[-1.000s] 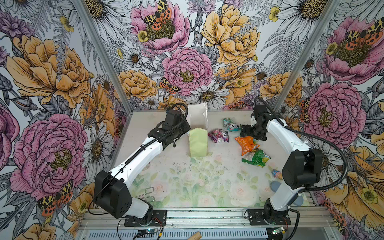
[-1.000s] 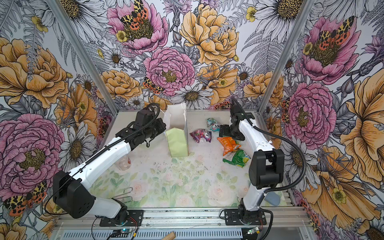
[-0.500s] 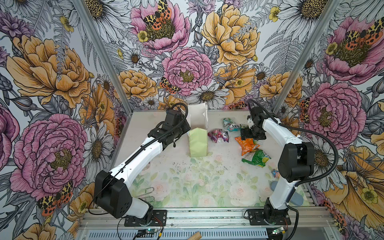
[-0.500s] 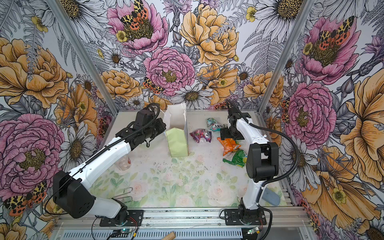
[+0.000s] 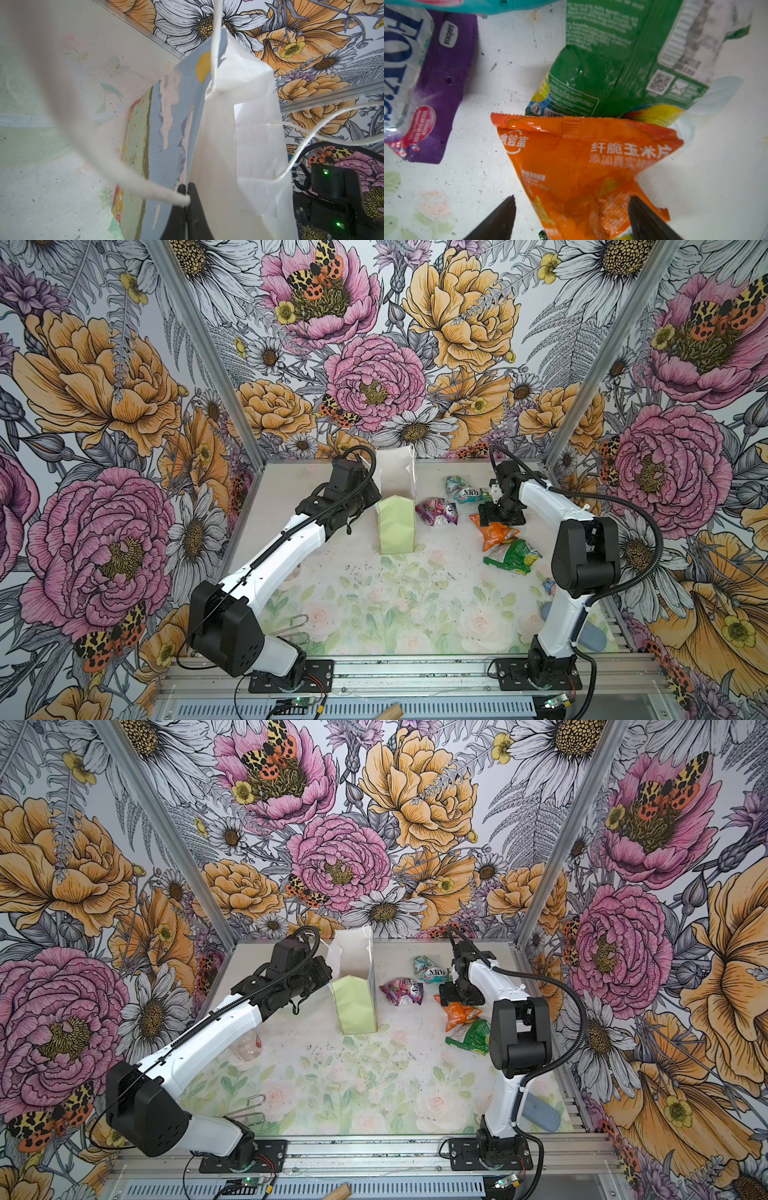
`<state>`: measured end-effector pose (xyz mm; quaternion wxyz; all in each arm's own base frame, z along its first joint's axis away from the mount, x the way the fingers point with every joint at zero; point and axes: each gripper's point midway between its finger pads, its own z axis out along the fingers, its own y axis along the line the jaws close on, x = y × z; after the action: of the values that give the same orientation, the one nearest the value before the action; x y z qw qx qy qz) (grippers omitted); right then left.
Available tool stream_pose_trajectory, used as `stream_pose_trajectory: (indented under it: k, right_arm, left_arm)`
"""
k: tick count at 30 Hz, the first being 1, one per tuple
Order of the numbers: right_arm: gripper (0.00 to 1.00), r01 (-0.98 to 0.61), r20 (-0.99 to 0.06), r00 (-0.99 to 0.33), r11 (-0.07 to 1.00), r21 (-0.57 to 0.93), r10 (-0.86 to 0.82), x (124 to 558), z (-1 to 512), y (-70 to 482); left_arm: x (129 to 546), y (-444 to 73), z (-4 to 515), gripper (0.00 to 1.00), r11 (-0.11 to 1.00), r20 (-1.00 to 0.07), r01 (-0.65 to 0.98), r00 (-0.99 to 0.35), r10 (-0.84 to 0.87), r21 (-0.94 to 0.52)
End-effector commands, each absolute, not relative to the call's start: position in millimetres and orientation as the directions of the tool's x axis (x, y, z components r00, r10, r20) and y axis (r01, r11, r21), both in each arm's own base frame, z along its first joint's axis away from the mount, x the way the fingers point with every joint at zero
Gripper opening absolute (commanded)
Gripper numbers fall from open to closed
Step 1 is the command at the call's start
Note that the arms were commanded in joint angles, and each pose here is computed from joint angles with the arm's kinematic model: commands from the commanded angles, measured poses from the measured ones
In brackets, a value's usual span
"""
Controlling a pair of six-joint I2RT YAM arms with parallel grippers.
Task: Place the snacks into the paper bag
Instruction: 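Grasp the orange corn-chip packet with the right gripper, then lift the orange packet and carry it over the paper bag with the right gripper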
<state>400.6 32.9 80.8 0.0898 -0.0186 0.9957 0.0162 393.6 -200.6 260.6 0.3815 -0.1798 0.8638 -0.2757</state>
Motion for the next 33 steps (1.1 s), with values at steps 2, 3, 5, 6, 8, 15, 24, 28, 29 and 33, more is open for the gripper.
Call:
stream_pose_trajectory:
  k: [2,3,5,6,8,15,24,28,29,33]
  right_arm:
    - [0.82,-0.032,-0.163,-0.986,0.999,0.041,-0.025,402.3,66.6,36.6]
    - [0.81,-0.030,-0.161,-0.987,0.999,0.042,-0.022,401.9,65.3,37.0]
    - [0.79,-0.025,-0.158,-0.987,0.999,0.043,-0.018,401.1,62.9,38.2]
    - [0.78,-0.020,-0.157,-0.988,0.999,0.042,-0.013,400.6,61.8,38.3]
    - [0.75,-0.011,-0.155,-0.988,0.999,0.039,-0.005,399.8,59.6,38.2]
    - [0.41,0.014,-0.161,-0.987,0.998,0.065,0.025,398.8,62.4,41.2]
    - [0.04,0.037,-0.199,-0.978,0.990,0.133,0.064,399.9,82.8,51.3]
    - [0.00,0.055,-0.246,-0.965,0.984,0.168,0.095,403.2,104.1,54.8]
    - [0.00,0.057,-0.263,-0.959,0.982,0.179,0.104,404.2,112.1,56.4]
    - [0.00,0.080,-0.339,-0.926,0.964,0.252,0.166,410.2,152.5,63.7]
  left_arm:
    - [394.8,-207.1,261.8,0.00,0.785,-0.560,-0.082,-0.656,-0.507,-0.614]
    - [395.1,-206.9,262.4,0.00,0.784,-0.560,-0.082,-0.655,-0.507,-0.615]
    - [395.4,-206.8,262.2,0.00,0.785,-0.561,-0.082,-0.654,-0.508,-0.614]
    - [395.1,-207.3,262.4,0.00,0.784,-0.560,-0.082,-0.654,-0.508,-0.615]
    - [394.7,-207.6,261.8,0.00,0.784,-0.560,-0.082,-0.656,-0.507,-0.615]
    - [394.6,-207.5,262.0,0.00,0.784,-0.560,-0.082,-0.655,-0.507,-0.615]
    - [394.1,-208.6,261.6,0.00,0.785,-0.559,-0.080,-0.658,-0.505,-0.615]
    - [394.1,-208.1,262.4,0.00,0.784,-0.560,-0.080,-0.656,-0.507,-0.615]
    - [394.3,-207.4,261.8,0.00,0.784,-0.560,-0.082,-0.655,-0.507,-0.615]
    - [394.4,-207.1,262.2,0.00,0.784,-0.560,-0.082,-0.655,-0.508,-0.615]
